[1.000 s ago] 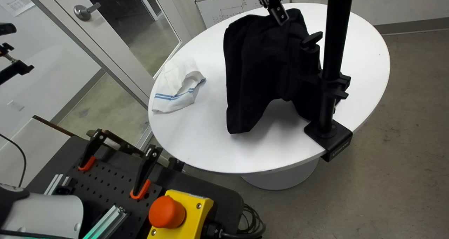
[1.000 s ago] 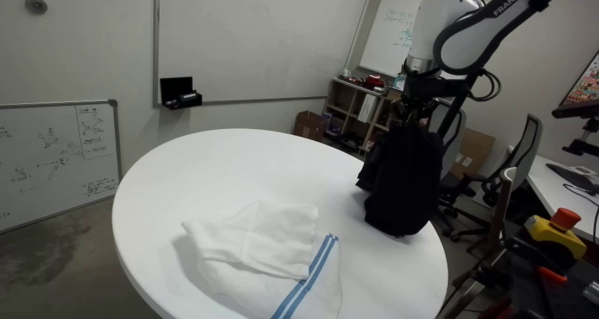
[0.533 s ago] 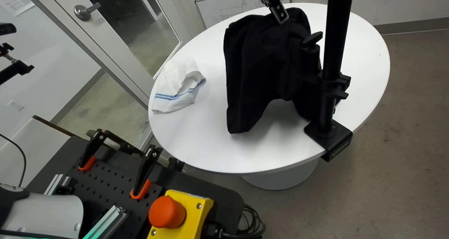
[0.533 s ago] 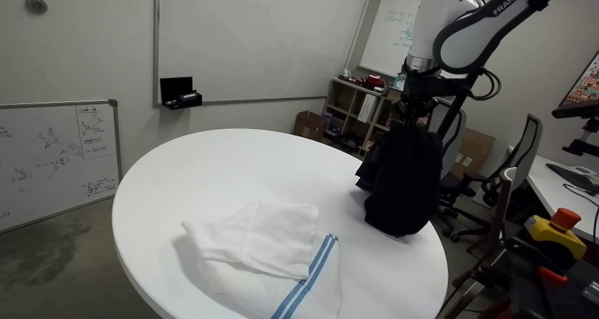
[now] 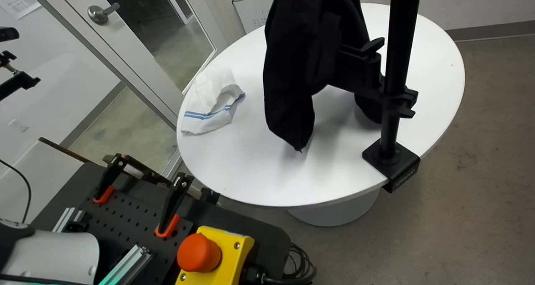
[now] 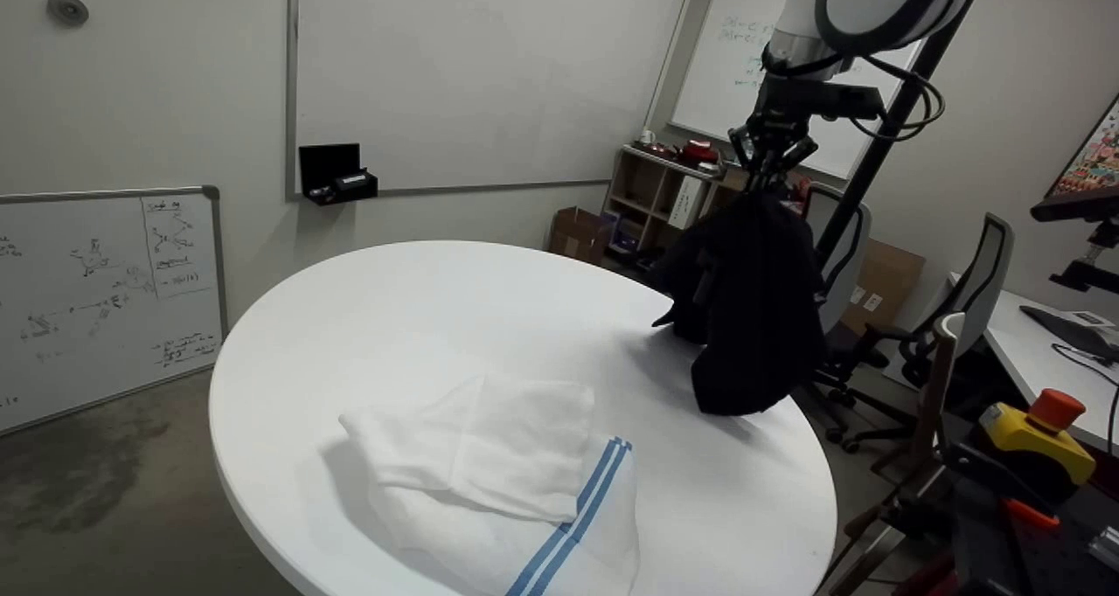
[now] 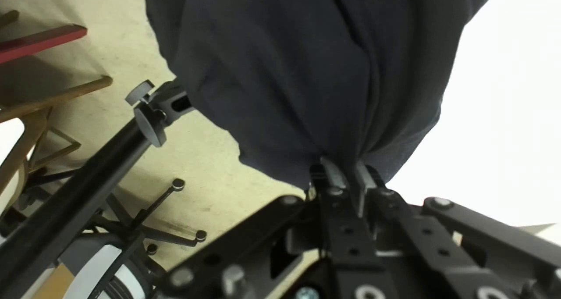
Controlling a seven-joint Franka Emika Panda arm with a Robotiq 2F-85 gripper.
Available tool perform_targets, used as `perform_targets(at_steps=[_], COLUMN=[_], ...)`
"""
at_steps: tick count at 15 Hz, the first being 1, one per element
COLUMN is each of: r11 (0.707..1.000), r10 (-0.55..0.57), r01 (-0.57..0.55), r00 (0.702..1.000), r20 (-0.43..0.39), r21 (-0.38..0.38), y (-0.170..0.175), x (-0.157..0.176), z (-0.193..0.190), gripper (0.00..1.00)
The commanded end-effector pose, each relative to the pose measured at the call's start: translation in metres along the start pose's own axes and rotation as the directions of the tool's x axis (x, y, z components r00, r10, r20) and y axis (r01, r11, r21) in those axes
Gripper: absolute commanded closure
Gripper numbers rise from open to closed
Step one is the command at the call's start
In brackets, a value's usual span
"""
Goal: Put the black shirt on the table
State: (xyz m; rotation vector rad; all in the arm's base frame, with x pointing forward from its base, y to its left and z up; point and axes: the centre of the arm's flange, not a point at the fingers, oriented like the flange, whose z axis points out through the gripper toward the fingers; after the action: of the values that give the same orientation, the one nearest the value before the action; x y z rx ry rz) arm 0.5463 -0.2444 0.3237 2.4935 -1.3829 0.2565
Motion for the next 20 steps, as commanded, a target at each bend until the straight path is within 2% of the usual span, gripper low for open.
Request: perform_targets(at_steps=[1, 4, 7, 10, 12, 15, 17, 20], r11=[0.990, 0.962, 0.913, 0.867, 0.839, 0.797, 0.785, 0.786], r10=[-0.019, -0.067, -0.147, -0.232, -0.316, -0.478, -0.541, -0.587], r01=[0.017, 0.066, 0.153, 0.240, 0.317, 0.440, 0.489, 0.541], r00=[1.000, 0.998, 0.988, 0.970, 0.945, 0.878, 0.840, 0.805], r20=[0.019, -0.003, -0.045, -0.074, -0.078, -0.013, 0.035, 0.086], r21=[0.142, 0.265, 0.377, 0.437, 0.441, 0.415, 0.379, 0.299], y=[0.003, 0.003, 0.004, 0.006, 0.005, -0.002, -0.005, -0.009], x=[0.001, -0.009, -0.026, -0.049, -0.068, -0.095, -0.108, -0.122], z=[-0.078, -0.135, -0.188, -0.218, -0.225, -0.218, -0.208, -0.189], gripper=[0.98, 0.98, 0.98, 0.98, 0.98, 0.98, 0.98, 0.98])
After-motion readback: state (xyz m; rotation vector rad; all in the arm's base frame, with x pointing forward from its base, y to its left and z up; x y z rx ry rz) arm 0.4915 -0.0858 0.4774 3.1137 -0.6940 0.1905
